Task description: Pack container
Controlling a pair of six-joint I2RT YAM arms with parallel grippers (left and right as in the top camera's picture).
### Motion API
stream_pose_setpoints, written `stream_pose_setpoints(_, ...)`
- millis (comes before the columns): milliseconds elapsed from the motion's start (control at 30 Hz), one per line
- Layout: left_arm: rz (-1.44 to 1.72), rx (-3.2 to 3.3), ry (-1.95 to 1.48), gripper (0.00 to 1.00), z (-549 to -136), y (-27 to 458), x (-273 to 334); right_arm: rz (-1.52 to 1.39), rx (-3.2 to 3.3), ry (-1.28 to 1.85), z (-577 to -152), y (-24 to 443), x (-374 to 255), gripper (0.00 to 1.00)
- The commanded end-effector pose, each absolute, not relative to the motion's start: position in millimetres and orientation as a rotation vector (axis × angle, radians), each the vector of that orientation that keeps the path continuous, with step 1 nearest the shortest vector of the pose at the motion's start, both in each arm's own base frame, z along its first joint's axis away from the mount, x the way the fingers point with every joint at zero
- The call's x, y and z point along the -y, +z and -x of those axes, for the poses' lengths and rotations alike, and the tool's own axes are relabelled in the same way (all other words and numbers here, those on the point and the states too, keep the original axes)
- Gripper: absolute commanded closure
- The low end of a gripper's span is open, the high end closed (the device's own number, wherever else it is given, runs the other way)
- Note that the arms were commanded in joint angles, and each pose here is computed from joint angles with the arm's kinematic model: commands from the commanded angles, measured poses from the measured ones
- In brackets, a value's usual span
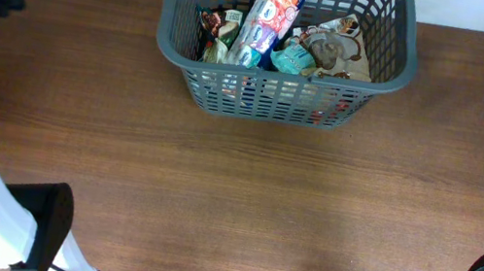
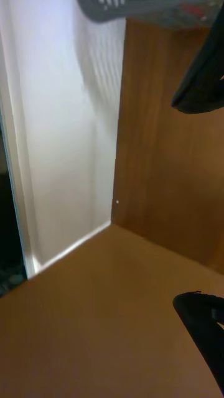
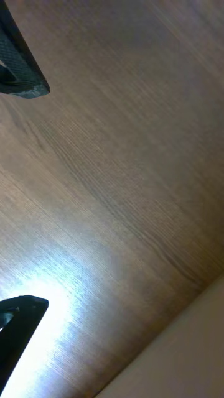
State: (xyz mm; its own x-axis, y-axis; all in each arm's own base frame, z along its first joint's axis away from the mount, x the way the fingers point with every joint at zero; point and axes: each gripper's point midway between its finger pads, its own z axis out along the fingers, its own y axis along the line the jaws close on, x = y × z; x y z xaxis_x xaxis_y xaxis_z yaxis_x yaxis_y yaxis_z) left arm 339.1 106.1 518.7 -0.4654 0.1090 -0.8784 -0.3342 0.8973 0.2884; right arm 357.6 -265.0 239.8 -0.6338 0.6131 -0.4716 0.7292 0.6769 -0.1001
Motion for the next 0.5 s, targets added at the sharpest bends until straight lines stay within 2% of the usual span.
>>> stream_pose_setpoints(0, 0.198, -1.968, 0.489, 0.13, -330.1, 524.8, -112.1, -1.053, -2.469, -0.394, -357.2, 245.0, 264.6, 0.01)
stream_pose_setpoints(267, 0.229, -1.987, 0.468, 0.13, -327.6, 520.1, -128.1, -0.901, -2.586, -0.162, -362.3, 238.9, 229.7, 0.01)
stream_pose_setpoints(467, 0.250, -2.017, 0.478, 0.13, -329.6, 512.7, -136.3, -0.860, -2.672, -0.113, -341.3, 245.7, 208.7, 0.01)
